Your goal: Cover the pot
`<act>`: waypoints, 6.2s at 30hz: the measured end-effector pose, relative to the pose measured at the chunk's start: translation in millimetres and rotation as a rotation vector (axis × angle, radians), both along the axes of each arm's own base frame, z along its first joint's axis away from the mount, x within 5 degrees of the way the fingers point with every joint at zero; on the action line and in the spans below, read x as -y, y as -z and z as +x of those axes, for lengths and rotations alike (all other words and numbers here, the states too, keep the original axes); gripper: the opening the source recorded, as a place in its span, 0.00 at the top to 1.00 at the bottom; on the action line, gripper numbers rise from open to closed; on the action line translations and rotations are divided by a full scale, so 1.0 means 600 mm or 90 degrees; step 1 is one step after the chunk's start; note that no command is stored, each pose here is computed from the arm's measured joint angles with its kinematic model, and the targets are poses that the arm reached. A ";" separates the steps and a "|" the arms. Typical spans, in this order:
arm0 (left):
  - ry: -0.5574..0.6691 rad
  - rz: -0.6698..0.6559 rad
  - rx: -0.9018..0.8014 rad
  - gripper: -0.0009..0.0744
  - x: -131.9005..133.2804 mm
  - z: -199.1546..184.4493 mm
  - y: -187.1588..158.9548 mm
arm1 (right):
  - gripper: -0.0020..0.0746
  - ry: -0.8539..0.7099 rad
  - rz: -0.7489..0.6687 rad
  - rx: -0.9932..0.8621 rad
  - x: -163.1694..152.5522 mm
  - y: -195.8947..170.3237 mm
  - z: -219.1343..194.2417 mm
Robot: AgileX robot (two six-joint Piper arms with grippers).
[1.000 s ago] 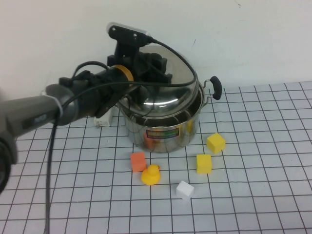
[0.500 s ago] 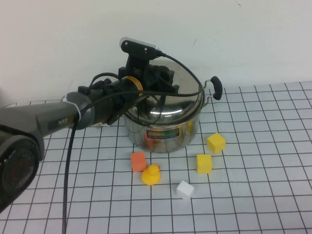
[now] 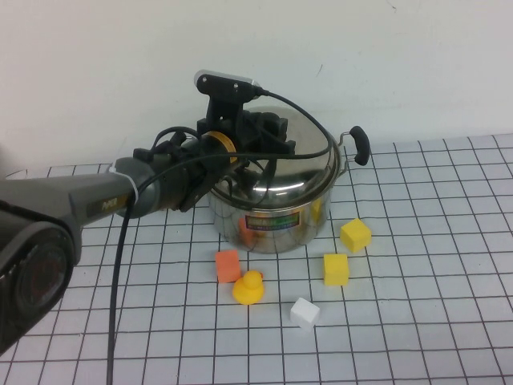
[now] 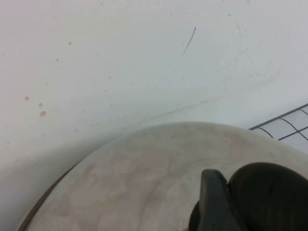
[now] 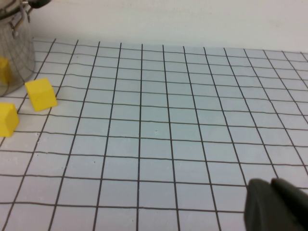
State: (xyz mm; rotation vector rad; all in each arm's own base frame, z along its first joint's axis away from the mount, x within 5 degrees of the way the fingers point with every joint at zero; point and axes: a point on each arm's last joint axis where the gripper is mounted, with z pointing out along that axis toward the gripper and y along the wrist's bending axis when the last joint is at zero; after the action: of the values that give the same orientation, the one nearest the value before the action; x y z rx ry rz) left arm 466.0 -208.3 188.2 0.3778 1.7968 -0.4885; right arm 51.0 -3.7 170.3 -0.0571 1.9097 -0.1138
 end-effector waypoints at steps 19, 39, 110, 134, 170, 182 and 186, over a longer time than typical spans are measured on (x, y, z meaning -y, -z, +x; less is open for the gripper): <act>0.016 0.002 0.008 0.55 0.004 0.002 0.007 | 0.96 0.000 0.000 0.000 0.000 0.000 0.000; 0.009 -0.026 -0.011 0.55 0.005 0.002 0.008 | 0.96 0.000 0.000 0.000 0.000 0.000 0.000; -0.185 -0.175 0.032 0.99 -0.323 -0.681 -0.195 | 0.96 0.000 0.000 0.000 0.000 0.000 0.000; -0.348 -0.203 -0.024 0.99 -0.342 -0.673 -0.061 | 0.96 0.001 0.000 0.000 0.000 0.000 0.000; -0.373 -0.103 -0.049 0.99 -0.346 -0.688 0.020 | 0.96 0.003 0.000 0.000 0.000 0.000 0.000; -0.363 -0.063 -0.039 0.99 -0.346 -0.688 0.020 | 0.96 0.003 0.000 0.000 0.000 0.000 0.000; -0.362 -0.060 -0.038 0.99 -0.346 -0.688 0.020 | 0.96 0.003 0.000 0.000 0.000 0.000 0.000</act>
State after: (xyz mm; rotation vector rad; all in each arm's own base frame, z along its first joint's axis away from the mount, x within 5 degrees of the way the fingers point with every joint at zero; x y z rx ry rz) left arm 53.0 -0.4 176.0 -0.2178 1.8301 -0.1805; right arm 51.0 -3.9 170.3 -0.0527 1.9099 -0.1169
